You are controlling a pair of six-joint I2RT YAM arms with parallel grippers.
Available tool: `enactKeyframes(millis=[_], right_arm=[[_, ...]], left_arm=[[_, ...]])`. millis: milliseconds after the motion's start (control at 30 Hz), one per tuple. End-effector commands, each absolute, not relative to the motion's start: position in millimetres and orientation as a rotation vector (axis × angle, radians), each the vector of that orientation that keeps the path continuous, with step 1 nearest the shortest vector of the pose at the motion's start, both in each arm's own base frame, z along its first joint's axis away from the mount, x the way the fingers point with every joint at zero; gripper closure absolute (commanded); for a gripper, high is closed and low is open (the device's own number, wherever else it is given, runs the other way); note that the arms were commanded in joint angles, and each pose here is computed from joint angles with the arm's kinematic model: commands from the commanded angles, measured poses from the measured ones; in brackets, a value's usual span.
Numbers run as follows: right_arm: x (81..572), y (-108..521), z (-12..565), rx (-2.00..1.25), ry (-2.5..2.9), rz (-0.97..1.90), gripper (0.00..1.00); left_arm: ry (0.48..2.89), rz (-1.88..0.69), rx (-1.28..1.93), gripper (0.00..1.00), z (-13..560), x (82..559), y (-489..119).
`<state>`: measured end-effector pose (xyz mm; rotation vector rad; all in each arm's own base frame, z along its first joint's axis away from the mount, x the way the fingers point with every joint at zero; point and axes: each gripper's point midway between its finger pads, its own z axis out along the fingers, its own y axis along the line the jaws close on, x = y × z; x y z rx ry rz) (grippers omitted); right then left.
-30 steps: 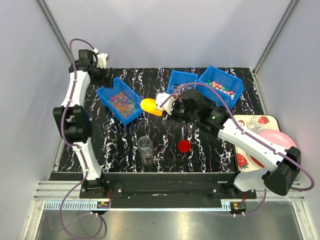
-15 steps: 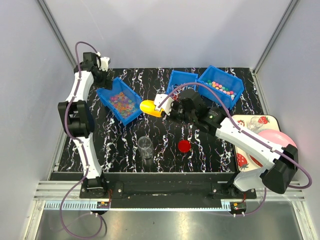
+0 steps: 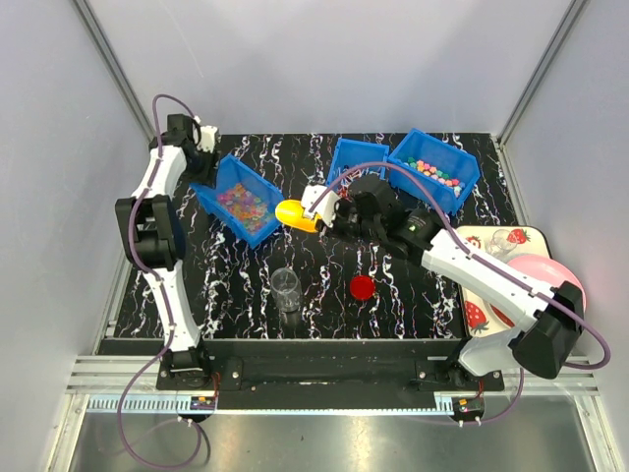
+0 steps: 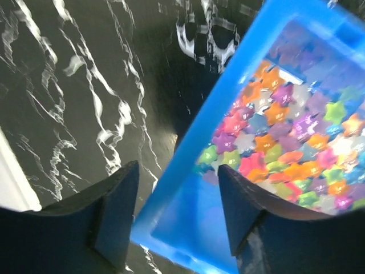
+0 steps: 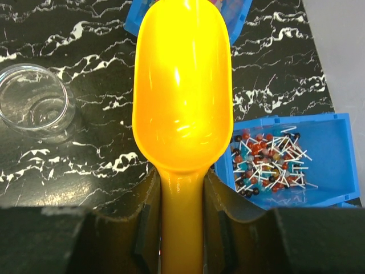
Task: Pack the candies
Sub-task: Scoop the fake candies from the storage box.
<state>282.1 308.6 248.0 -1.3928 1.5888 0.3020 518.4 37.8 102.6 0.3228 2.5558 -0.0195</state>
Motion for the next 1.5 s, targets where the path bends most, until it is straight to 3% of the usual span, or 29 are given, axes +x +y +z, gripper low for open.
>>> enactKeyframes(millis=[0,200,433,767,1000,1333,1467], right_arm=[[292.8,311.6,270.4,-1.372,1.569,0.277,1.0],[302.6,313.4,275.4,-1.401,1.612,0.232,1.0],[322.5,313.7,269.3,-1.479,1.671,0.122,1.0],[363.9,341.5,272.6,-1.575,1.748,0.166,1.0],[385.4,349.3,260.7,-1.6,1.777,0.182,1.0],[392.4,353.3,246.9,-1.625,1.785,0.196,1.0],[394.7,354.5,241.4,-1.625,1.798,0.198,1.0]], left_arm=[[2.594,-0.067,0.226,0.45,110.0,488.6,29.4],[2.624,-0.132,0.141,0.48,105.4,458.7,19.3],[2.579,-0.246,0.234,0.43,132.0,439.5,-2.8],[2.613,-0.17,0.354,0.43,128.0,444.0,8.8],[2.675,-0.22,0.405,0.53,116.2,450.6,6.1],[2.803,-0.14,0.411,0.58,88.3,442.2,22.4],[2.839,-0.135,0.421,0.66,80.0,436.7,23.7]])
